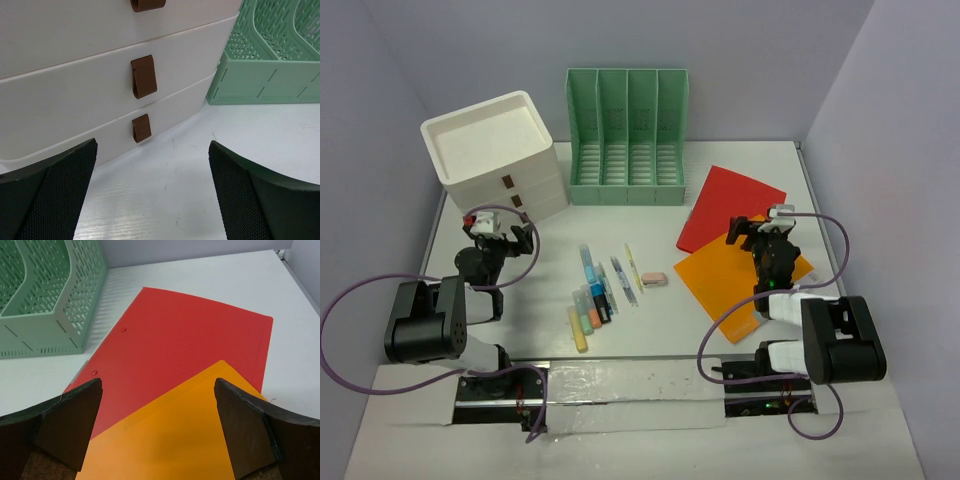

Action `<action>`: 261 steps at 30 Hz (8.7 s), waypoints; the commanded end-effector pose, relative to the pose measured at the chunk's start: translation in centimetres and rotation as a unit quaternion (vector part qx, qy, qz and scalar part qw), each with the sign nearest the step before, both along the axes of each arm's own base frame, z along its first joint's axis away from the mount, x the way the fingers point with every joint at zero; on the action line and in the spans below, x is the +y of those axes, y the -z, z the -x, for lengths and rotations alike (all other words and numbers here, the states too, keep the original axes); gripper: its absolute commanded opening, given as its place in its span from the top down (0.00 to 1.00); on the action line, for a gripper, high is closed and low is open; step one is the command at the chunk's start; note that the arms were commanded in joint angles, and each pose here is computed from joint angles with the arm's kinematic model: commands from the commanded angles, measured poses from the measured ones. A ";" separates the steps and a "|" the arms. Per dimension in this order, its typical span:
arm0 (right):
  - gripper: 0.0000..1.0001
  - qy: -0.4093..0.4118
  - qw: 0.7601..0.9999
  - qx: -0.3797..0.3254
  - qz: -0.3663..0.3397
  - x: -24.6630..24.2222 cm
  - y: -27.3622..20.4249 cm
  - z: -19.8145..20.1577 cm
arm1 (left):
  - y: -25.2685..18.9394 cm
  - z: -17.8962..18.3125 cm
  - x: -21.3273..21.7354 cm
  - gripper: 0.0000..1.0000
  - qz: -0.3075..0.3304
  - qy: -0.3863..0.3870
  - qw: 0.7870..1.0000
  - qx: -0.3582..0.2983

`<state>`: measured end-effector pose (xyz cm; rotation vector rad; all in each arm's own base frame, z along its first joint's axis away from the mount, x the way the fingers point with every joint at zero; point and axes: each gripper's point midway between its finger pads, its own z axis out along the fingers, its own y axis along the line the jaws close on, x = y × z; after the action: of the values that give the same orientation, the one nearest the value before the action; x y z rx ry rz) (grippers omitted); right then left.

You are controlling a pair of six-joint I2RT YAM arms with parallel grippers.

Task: Organize the desk

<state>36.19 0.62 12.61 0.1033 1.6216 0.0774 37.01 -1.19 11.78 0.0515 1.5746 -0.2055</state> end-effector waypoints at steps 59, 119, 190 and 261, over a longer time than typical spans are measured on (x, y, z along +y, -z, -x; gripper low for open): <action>0.31 -0.192 0.977 -0.037 -0.088 56.4 -20.7 -0.9 | -22.9 -4.9 17.9 0.05 0.046 -0.131 0.962 0.234; 0.40 -0.266 0.954 -0.016 -0.135 56.5 -16.9 -3.8 | -15.0 -1.7 9.4 1.00 0.204 -0.100 0.937 0.266; 0.00 -0.390 0.910 0.080 -0.115 48.1 -19.4 12.6 | -14.7 -2.7 11.6 1.00 0.273 -0.170 0.917 0.238; 0.35 -0.466 0.673 0.370 0.440 26.3 9.8 8.3 | -16.9 -1.9 11.6 0.95 0.232 -0.145 0.939 0.209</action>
<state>25.07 25.60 1.87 -1.7965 2.1805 0.0583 39.34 12.42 26.17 -0.6530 1.9430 -0.2400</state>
